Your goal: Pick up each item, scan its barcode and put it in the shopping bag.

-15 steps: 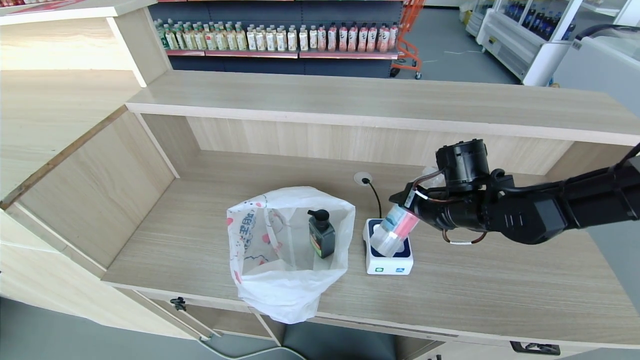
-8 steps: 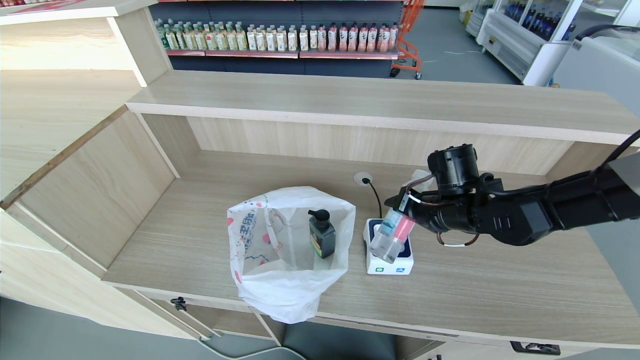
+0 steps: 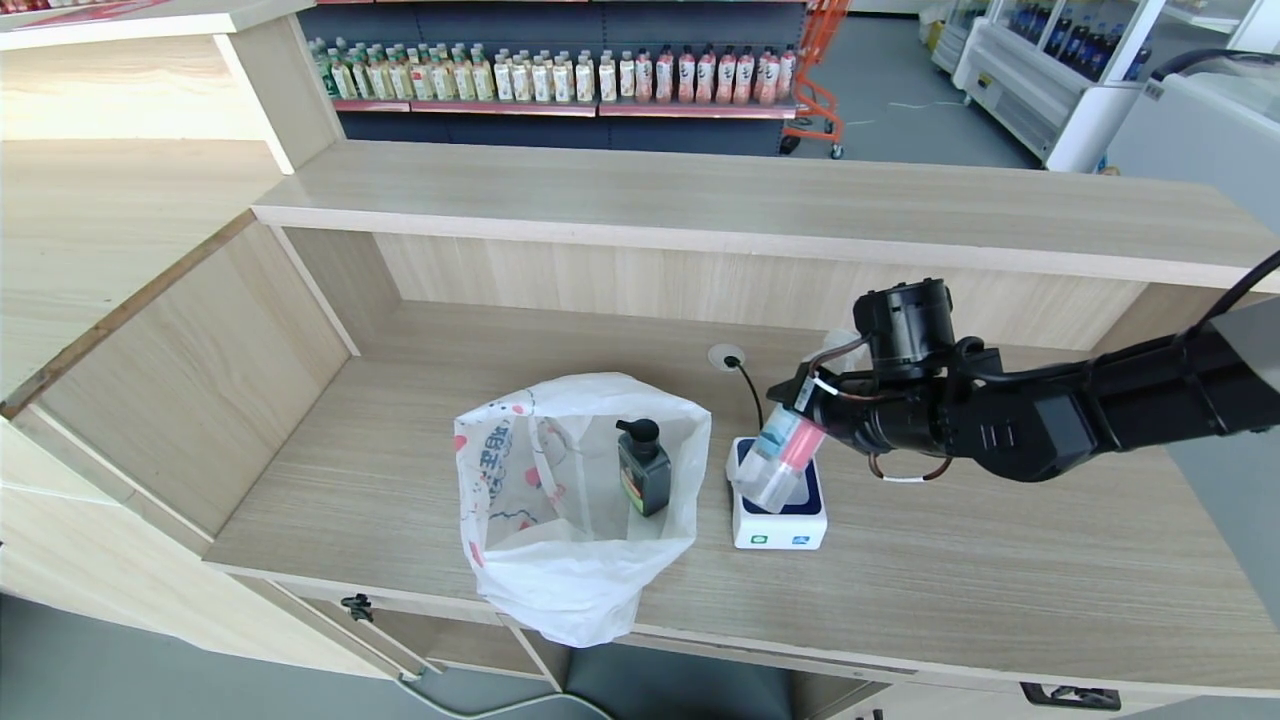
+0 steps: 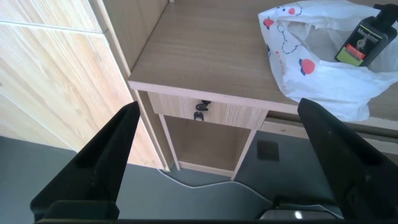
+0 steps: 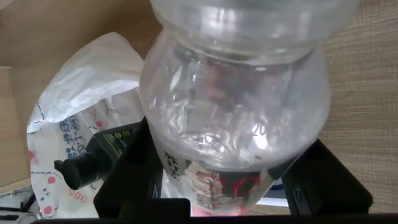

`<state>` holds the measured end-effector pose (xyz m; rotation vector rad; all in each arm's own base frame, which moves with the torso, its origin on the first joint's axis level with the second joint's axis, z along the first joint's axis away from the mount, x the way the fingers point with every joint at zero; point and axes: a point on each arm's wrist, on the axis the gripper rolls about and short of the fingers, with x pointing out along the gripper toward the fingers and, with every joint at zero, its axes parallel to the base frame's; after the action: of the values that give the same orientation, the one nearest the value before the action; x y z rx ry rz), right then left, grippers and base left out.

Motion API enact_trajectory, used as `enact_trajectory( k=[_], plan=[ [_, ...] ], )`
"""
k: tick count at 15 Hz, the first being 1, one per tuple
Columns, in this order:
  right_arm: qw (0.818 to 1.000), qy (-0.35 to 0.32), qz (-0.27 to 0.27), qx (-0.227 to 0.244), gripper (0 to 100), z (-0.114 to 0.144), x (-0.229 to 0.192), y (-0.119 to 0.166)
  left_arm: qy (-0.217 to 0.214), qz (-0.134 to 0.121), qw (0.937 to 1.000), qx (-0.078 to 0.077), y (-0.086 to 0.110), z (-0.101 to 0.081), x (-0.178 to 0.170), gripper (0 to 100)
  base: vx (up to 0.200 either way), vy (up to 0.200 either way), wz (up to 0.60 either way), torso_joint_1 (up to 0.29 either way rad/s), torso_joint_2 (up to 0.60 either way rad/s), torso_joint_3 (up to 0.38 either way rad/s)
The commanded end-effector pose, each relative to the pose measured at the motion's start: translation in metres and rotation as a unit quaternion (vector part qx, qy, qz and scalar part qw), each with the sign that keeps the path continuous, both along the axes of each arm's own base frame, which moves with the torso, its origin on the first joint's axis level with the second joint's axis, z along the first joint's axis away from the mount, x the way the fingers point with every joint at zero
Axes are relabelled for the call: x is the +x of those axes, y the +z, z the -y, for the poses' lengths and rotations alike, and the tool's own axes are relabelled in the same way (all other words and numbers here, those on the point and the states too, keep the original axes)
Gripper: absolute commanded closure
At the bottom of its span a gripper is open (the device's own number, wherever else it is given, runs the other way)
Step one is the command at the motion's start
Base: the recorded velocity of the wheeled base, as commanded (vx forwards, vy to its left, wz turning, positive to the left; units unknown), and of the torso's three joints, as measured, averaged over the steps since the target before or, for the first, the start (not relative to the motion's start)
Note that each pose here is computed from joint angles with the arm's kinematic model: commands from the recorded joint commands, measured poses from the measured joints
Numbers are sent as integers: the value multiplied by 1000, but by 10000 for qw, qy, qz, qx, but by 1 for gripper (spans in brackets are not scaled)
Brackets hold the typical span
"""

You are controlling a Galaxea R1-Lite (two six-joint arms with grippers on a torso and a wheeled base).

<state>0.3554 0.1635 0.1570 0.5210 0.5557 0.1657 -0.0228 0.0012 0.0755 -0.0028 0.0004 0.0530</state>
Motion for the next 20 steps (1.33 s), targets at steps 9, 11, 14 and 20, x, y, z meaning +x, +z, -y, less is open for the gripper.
enact_trajectory(
  k=[9, 11, 14, 20],
  plan=[
    [10000, 33, 34, -47, 100, 0, 0, 1, 4, 2, 10000, -2, 0, 0, 0, 0, 0, 0, 0, 0, 0, 0],
    [10000, 33, 41, -43, 100, 0, 0, 2, 4, 2, 10000, -2, 0, 0, 0, 0, 0, 0, 0, 0, 0, 0],
    [10000, 47, 56, -66, 100, 0, 0, 2, 4, 2, 10000, -2, 0, 0, 0, 0, 0, 0, 0, 0, 0, 0],
    [9995, 122, 279, -30, 100, -1, -7, 19, -4, 2, 10000, -2, 0, 0, 0, 0, 0, 0, 0, 0, 0, 0]
  ],
)
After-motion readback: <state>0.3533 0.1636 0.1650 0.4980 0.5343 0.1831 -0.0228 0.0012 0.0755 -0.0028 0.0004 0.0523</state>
